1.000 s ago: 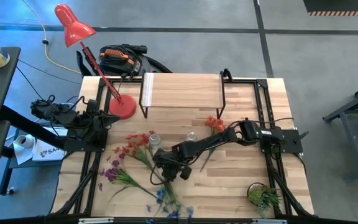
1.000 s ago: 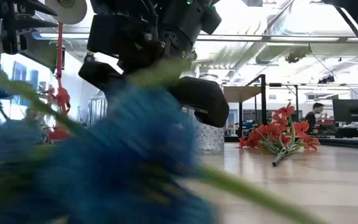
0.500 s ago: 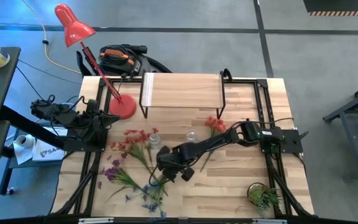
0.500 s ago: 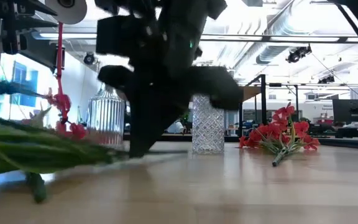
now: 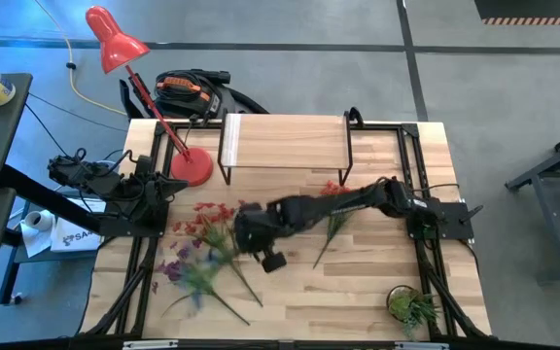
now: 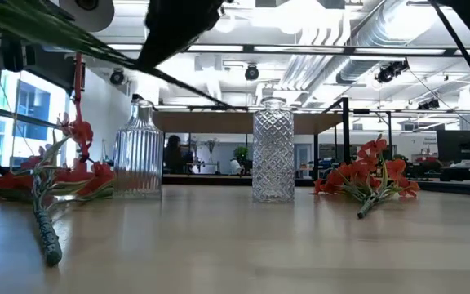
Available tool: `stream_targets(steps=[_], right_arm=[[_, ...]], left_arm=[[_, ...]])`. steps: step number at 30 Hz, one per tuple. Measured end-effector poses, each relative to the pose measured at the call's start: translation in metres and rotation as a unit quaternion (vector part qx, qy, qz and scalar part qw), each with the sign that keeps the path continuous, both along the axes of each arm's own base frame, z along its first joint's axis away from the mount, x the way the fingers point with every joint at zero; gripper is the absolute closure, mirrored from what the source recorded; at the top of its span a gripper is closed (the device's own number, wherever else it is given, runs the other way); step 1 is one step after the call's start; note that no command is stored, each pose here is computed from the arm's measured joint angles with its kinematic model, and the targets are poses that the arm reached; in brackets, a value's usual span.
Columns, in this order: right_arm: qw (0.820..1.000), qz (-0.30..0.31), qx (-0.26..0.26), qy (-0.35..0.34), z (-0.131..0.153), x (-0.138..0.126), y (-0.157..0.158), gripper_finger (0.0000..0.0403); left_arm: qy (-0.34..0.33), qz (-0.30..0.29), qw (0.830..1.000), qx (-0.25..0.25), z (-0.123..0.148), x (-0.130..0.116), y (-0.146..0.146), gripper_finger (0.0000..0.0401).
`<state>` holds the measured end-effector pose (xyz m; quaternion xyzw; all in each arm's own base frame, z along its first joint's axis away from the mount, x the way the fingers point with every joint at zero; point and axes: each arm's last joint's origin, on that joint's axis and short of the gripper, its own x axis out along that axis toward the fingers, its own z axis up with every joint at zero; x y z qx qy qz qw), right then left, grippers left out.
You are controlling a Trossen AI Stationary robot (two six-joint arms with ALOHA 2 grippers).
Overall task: Pick and place flowers into a vace then onto a shelf
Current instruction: Put the blue flowers into the right transparent flower vase
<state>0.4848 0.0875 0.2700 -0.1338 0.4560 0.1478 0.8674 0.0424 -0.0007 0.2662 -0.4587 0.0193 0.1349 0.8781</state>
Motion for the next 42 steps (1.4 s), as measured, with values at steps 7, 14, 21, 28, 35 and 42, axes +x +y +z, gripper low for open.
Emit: stream_targets(steps=[7, 14, 21, 28, 35, 42], right_arm=[[0.981, -0.167, 0.031, -0.096, 0.068, -0.018, -0.051, 0.0403], [0.917, -0.336, -0.002, -0.214, 0.135, -0.059, -0.051, 0.0403], [0.817, -0.508, -0.018, -0.271, 0.142, -0.089, -0.010, 0.0403], [0.704, -0.588, -0.025, -0.397, 0.104, -0.097, 0.048, 0.0403], [0.672, -0.598, -0.058, -0.432, 0.066, -0.084, 0.049, 0.0403], [0.685, -0.595, -0.120, -0.403, 0.023, -0.084, 0.032, 0.0403]], left_arm=[[0.002, -0.016, 1.000, -0.003, 0.000, 0.000, -0.001, 0.0274], [0.007, -0.022, 0.999, 0.023, 0.000, 0.000, -0.001, 0.0274], [0.014, -0.037, 0.998, 0.052, 0.000, 0.000, -0.002, 0.0274], [0.016, -0.058, 0.997, 0.056, 0.000, 0.000, -0.003, 0.0274], [0.018, -0.061, 0.996, 0.068, 0.000, 0.000, -0.003, 0.0274], [0.018, -0.061, 0.996, 0.067, 0.000, 0.000, -0.003, 0.0274]])
